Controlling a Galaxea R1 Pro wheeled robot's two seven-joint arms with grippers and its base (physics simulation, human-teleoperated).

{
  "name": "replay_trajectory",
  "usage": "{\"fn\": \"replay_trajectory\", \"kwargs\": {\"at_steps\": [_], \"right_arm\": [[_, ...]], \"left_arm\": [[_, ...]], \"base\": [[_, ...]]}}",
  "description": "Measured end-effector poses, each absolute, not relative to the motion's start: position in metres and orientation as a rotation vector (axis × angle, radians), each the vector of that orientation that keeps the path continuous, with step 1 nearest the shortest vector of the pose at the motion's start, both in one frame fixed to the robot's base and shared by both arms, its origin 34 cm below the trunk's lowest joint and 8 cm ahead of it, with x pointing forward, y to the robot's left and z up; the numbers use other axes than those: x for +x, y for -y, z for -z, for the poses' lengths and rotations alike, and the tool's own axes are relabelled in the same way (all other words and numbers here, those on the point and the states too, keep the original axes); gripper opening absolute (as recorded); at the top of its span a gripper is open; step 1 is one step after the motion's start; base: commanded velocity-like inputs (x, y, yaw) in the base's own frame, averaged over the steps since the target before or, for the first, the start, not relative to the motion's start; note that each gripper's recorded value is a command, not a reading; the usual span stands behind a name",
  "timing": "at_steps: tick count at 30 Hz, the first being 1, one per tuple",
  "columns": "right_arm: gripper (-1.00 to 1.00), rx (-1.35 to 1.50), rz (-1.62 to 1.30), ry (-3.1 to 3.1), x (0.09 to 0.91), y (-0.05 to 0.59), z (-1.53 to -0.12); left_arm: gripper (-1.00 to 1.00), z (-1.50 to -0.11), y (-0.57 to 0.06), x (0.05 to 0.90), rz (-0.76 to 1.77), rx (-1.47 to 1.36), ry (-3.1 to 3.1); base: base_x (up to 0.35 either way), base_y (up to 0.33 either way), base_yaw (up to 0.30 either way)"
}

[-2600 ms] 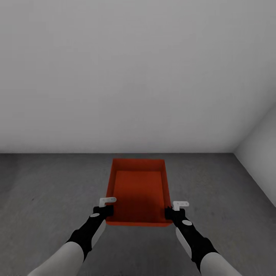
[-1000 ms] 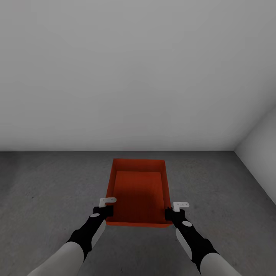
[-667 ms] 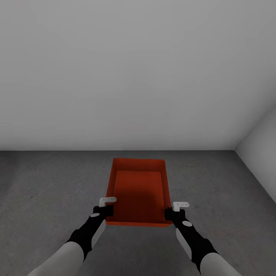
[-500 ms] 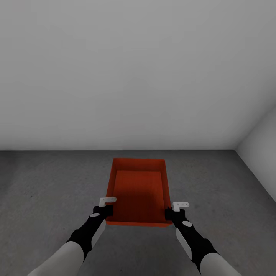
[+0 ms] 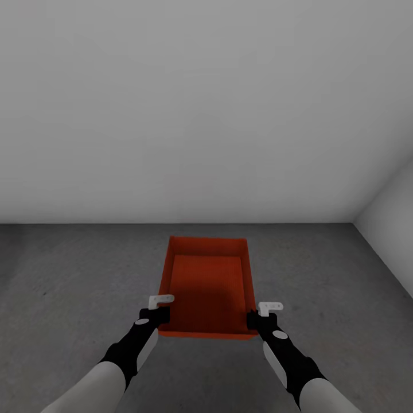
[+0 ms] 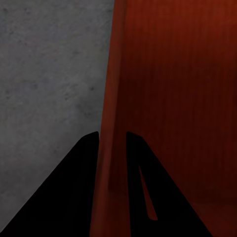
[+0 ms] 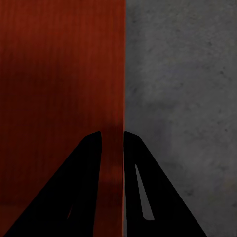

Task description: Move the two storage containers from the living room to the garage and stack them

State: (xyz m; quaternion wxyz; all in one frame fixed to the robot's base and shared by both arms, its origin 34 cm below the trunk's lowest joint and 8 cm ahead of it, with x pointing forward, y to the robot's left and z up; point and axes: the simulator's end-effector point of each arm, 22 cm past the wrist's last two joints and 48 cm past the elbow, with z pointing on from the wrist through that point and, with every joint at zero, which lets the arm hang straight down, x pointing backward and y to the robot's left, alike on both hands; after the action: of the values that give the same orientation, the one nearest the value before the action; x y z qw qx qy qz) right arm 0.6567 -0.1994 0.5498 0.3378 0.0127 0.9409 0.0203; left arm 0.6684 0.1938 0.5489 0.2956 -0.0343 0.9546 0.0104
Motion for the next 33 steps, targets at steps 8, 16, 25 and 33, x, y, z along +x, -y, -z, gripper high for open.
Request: {"fn": "replay_trajectory", "kwargs": {"at_steps": [8,16,25,33], "right_arm": [[-1.0,0.039,-0.052,-2.454,0.656,0.199,-0.536],[-1.0,0.042,-0.052,-2.453,0.656,0.199,-0.523],[-1.0,0.04,-0.053,-2.452,0.655,0.199,-0.508],[-1.0,0.039,-0.054,-2.452,0.654,0.199,-0.494]], "left_arm": [[-1.0,-0.536,-0.194,0.668,-0.029,-0.09,-2.541],[-1.0,-0.523,-0.194,0.668,-0.03,-0.09,-2.54],[-1.0,-0.508,-0.194,0.668,-0.029,-0.09,-2.539],[-1.0,-0.494,-0.194,0.667,-0.028,-0.09,-2.539]], "base": [[0.0,0.0,0.0],[0.0,0.0,0.073],[0.0,0.0,0.169],[0.0,0.0,0.014]]}}
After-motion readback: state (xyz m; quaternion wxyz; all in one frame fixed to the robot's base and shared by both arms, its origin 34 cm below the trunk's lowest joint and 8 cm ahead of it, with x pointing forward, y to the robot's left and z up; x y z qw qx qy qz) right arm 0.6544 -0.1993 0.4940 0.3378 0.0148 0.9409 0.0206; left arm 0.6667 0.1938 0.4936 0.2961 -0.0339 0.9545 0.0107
